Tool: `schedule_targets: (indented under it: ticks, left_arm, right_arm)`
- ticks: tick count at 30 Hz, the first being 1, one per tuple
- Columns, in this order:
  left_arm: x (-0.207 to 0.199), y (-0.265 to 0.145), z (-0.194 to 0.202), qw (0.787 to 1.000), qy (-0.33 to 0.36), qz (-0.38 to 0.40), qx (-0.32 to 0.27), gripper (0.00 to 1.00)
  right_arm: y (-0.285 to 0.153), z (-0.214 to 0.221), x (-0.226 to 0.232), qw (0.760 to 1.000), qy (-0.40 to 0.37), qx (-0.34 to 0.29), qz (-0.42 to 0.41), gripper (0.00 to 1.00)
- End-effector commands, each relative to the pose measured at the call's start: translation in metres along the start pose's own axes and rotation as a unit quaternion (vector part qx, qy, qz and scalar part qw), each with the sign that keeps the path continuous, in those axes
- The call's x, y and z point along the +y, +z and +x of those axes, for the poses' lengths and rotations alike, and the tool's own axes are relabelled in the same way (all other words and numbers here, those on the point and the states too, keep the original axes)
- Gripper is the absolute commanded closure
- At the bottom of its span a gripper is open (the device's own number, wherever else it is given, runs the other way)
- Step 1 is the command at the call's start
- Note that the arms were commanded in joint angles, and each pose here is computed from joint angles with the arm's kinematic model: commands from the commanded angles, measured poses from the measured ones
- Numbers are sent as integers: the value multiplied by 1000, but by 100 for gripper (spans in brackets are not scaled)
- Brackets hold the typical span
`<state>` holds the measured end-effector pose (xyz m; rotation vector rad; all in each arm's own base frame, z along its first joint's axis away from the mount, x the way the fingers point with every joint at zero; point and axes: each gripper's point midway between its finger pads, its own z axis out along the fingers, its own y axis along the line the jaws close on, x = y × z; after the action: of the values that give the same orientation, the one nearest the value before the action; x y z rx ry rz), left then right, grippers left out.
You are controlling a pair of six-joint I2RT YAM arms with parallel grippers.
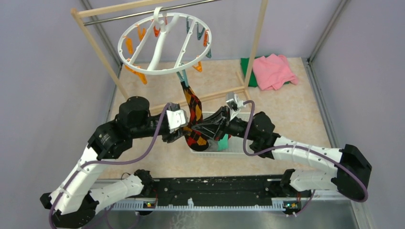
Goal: Remove the socks clipped to the hanger
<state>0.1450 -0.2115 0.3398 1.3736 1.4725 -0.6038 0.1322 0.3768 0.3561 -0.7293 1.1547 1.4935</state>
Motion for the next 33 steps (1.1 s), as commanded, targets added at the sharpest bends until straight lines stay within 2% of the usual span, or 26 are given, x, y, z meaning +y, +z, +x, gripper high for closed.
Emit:
schedule_targets:
  ticks: [1, 4, 5, 6, 10, 13, 16, 21, 23, 29, 33]
  left_arm:
    - [12, -4, -11, 999, 35, -31, -23, 53]
    - [18, -7, -9, 997, 44, -53, -24, 87]
    - [21, -8, -9, 996, 47, -64, -28, 96]
    - [24, -10, -10, 995, 50, -76, -33, 100]
    - [27, -19, -17, 991, 63, -101, -58, 100]
    - [23, -21, -13, 992, 63, -97, -57, 100]
    - [19, -22, -10, 992, 64, -92, -57, 100]
    - [21, -24, -12, 991, 65, -101, -64, 100]
    - [22, -23, -12, 990, 66, -105, -66, 100]
    - [24, -20, -7, 990, 73, -107, -60, 100]
    - [28, -16, -5, 989, 79, -112, -58, 100]
  right_arm:
    - [11, -36, 24, 998, 0, -45, -47, 95]
    - [13, -43, 23, 998, -3, -48, -38, 78]
    - [15, -45, 19, 999, -8, -46, -24, 70]
    - [15, -44, 10, 999, -12, -40, 0, 63]
    - [7, -50, -36, 989, -45, -22, 139, 36]
    - [-1, -65, -57, 974, -87, -20, 207, 30]
    - [0, -82, -67, 963, -128, -25, 237, 21]
    - [30, -123, -86, 939, -202, -29, 278, 15]
    - [39, -130, -93, 934, -208, -35, 288, 2]
    - [58, -134, -107, 921, -244, -32, 302, 2]
    - [62, -133, -111, 913, -261, -27, 312, 6]
